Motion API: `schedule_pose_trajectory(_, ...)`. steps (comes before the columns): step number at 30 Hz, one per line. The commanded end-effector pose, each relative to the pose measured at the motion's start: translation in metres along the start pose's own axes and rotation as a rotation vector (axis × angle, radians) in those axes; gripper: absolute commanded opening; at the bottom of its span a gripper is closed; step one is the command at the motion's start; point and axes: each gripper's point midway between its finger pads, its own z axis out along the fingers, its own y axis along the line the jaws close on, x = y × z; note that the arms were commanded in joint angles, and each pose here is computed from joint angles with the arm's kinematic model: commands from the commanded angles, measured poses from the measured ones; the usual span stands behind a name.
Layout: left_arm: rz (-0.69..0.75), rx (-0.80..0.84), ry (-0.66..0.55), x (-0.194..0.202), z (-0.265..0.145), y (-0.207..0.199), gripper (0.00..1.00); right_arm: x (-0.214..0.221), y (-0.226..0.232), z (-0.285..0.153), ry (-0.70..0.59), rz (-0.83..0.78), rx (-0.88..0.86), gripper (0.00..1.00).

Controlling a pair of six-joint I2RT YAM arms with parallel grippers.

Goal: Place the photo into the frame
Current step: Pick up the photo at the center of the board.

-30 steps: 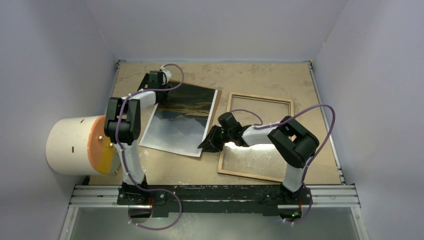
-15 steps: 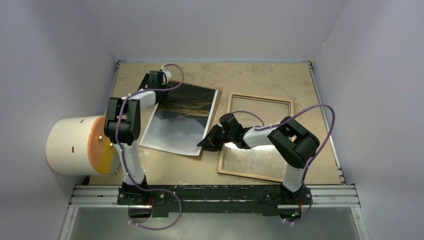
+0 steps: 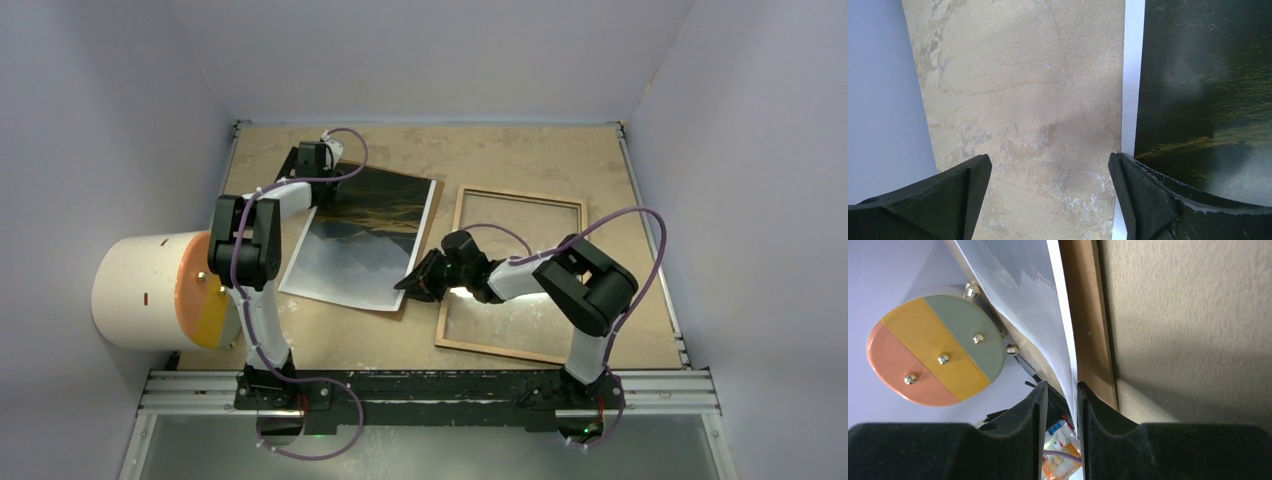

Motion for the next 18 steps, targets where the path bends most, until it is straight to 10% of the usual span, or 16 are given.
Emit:
schedule_pose_trajectory(1, 0.082, 0.154, 0.156, 0.051, -0.007, -0.041, 0.97, -0.009, 0.004, 0.011, -0.049, 0.014, -0.019, 0.33)
schedule_pose_trajectory(18, 0.098, 0.159, 0.154, 0.050, -0.009, -0.040, 0.97, -0.043, 0.035, 0.029, -0.212, -0.155, 0.060, 0.28)
